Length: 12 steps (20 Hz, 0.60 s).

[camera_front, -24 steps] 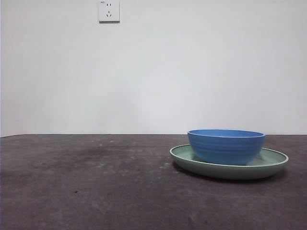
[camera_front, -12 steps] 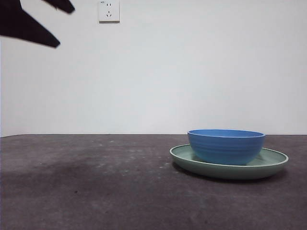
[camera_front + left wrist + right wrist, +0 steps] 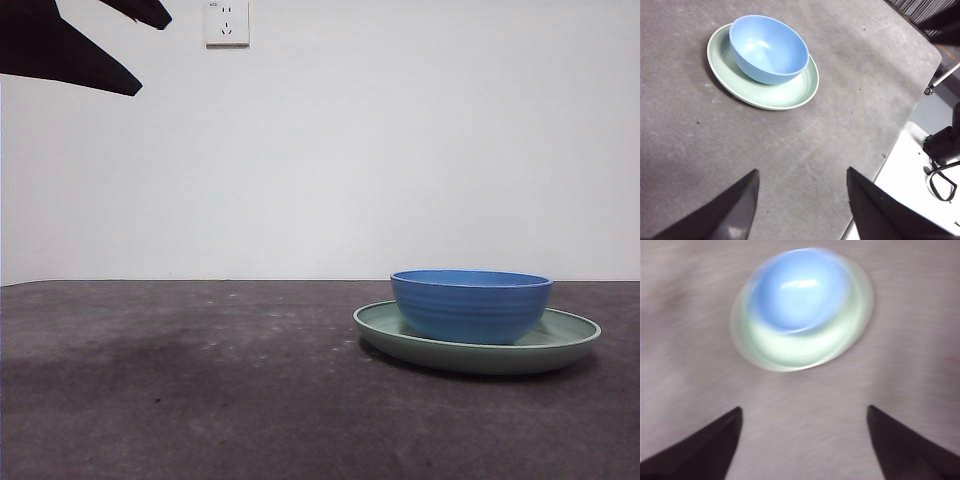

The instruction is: Pick up the blue bowl, put it on the green plate, put it on desk

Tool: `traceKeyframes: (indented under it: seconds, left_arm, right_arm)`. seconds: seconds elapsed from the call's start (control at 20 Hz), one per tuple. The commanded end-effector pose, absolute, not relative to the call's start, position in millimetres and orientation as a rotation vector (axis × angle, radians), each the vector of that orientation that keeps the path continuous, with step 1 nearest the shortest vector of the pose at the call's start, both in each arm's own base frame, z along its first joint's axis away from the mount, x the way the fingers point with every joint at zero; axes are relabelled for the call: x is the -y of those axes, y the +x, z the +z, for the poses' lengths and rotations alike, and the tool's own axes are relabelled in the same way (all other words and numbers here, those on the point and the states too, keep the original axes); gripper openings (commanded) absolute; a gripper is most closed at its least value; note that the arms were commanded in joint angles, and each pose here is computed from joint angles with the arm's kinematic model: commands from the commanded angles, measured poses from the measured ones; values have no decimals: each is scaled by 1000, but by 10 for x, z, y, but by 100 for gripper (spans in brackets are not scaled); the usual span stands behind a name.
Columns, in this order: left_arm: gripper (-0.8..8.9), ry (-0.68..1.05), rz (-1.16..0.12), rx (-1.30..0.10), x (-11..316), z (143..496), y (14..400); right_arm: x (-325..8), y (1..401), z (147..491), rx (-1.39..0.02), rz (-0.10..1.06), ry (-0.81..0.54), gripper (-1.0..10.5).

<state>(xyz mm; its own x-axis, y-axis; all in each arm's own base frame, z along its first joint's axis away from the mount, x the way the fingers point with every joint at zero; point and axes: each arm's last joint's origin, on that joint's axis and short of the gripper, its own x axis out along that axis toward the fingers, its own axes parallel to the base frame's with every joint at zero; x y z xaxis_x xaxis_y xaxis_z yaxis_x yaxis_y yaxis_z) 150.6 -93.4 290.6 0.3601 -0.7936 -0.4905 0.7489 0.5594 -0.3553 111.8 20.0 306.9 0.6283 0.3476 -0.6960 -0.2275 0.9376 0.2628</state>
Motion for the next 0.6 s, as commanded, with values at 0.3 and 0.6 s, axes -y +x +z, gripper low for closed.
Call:
traceKeyframes:
  seconds: [0.3, 0.6]
  left_arm:
    - [280, -71, -1009, -665, 948, 2924, 1514]
    - [281, -71, -1008, -665, 947, 2924, 1514]
  right_arm:
    - [-182, 1921, 2855, -892, 250, 241, 357]
    - [-143, 2572, 2342, -987, 267, 299, 356]
